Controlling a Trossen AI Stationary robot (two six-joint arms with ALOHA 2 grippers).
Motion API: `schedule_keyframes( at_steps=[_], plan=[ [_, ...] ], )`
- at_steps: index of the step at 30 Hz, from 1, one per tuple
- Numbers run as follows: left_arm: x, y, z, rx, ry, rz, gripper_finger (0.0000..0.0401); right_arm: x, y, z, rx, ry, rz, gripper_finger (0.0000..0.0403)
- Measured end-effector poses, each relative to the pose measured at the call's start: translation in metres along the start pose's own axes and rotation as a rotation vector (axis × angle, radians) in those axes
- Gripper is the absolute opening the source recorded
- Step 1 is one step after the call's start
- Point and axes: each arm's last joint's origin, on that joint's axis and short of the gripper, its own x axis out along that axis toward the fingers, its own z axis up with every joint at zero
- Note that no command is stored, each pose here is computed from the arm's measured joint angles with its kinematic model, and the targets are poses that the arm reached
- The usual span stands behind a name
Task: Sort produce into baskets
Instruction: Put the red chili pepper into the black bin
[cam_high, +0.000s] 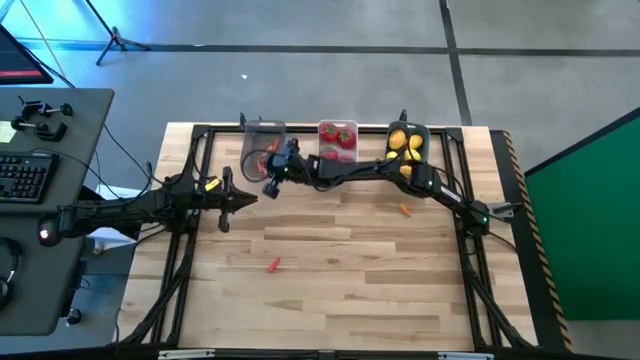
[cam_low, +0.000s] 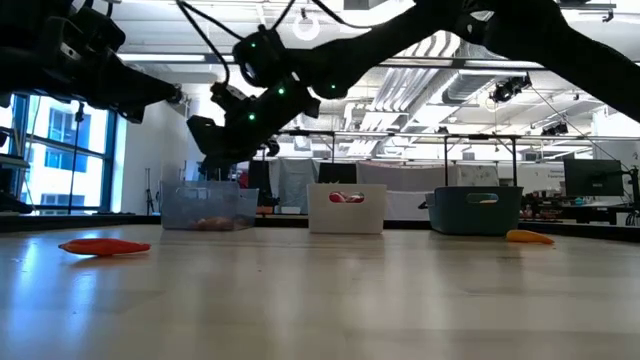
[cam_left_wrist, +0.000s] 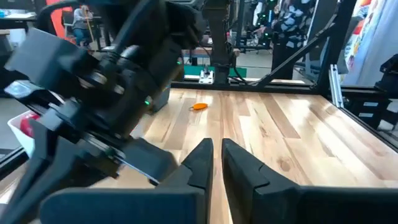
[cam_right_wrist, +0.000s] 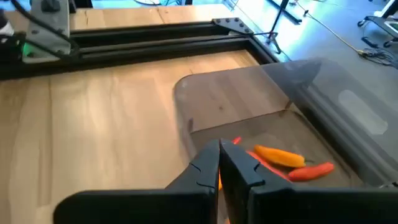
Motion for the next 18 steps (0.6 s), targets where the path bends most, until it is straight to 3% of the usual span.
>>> schedule_keyframes(
  at_steps=[4,8,13,18],
  plan=[
    [0.000,-0.002,0.000,0.003,-0.002,-0.012,0.0012,-0.003,0.013,-0.008,-0.004,-0.014,0.002,0.0001],
    [0.000,-0.003,0.001,0.006,-0.012,-0.023,0.0012,-0.015,0.020,-0.036,0.033,-0.024,0.019,0.0000],
    [0.000,-0.003,0.003,0.007,-0.032,-0.022,0.0012,-0.060,0.034,-0.057,0.077,-0.110,0.096,0.0000],
    [0.002,-0.006,0.007,-0.060,0.052,-0.051,0.0007,-0.107,0.044,-0.078,0.078,-0.109,0.136,0.0000]
  ],
)
